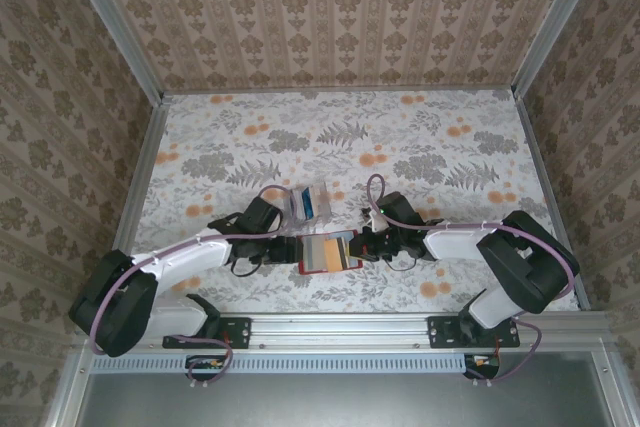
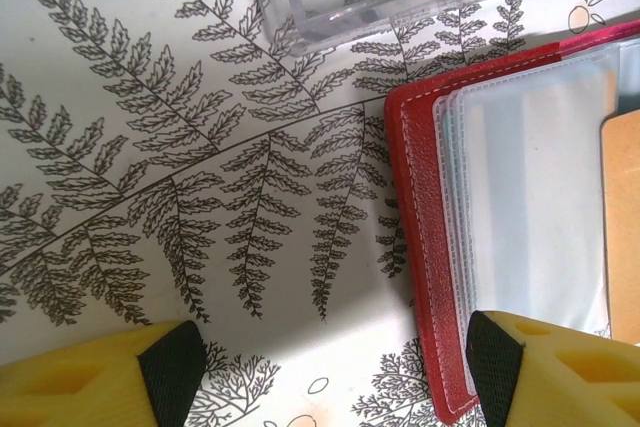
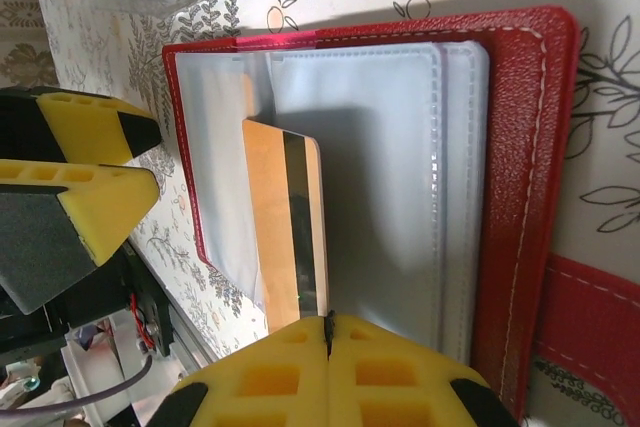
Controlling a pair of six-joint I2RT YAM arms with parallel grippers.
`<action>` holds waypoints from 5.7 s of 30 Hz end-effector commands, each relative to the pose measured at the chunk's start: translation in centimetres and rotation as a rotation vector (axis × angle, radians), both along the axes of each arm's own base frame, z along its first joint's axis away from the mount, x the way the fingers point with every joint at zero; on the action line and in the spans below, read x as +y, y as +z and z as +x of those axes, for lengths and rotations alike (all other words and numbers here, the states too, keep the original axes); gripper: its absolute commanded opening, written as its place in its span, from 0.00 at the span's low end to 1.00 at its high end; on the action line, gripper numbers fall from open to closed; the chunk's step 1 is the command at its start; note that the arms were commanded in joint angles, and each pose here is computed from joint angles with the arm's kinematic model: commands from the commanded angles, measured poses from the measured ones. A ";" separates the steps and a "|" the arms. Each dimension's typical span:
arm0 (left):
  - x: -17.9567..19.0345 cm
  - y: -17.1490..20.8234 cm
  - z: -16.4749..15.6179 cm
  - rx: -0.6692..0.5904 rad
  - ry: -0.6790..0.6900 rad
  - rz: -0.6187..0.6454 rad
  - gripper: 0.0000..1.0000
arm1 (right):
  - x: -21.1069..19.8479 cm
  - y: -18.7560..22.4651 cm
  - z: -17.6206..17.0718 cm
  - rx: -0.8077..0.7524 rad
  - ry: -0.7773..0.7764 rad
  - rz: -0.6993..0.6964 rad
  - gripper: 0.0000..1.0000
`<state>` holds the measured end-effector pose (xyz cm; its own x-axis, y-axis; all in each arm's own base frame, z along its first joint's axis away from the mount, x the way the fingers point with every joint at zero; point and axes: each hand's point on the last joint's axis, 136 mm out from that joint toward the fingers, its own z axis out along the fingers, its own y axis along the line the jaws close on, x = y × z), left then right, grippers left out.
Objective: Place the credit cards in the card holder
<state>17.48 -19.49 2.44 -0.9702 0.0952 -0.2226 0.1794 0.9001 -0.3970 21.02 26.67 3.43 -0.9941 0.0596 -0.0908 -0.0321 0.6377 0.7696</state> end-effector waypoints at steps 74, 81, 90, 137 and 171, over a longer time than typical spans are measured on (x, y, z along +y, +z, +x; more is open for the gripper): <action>-3.3 -2.3 0.1 0.042 -0.056 -0.049 0.66 | 4.4 0.2 0.7 0.063 0.017 0.049 0.25; -3.1 -2.3 0.0 0.040 -0.052 -0.043 0.65 | 4.8 -0.3 0.5 0.080 0.030 0.046 0.08; -2.7 -2.4 0.0 0.039 -0.047 -0.024 0.65 | 3.1 -0.6 0.1 0.076 0.023 -0.034 0.00; -2.8 -2.8 -0.1 0.044 -0.050 -0.029 0.41 | 7.0 -0.1 1.4 0.054 0.056 0.065 0.00; 0.7 -2.0 -2.5 0.217 0.101 -0.097 0.40 | 8.6 -1.7 -0.3 0.041 -0.015 -0.040 0.14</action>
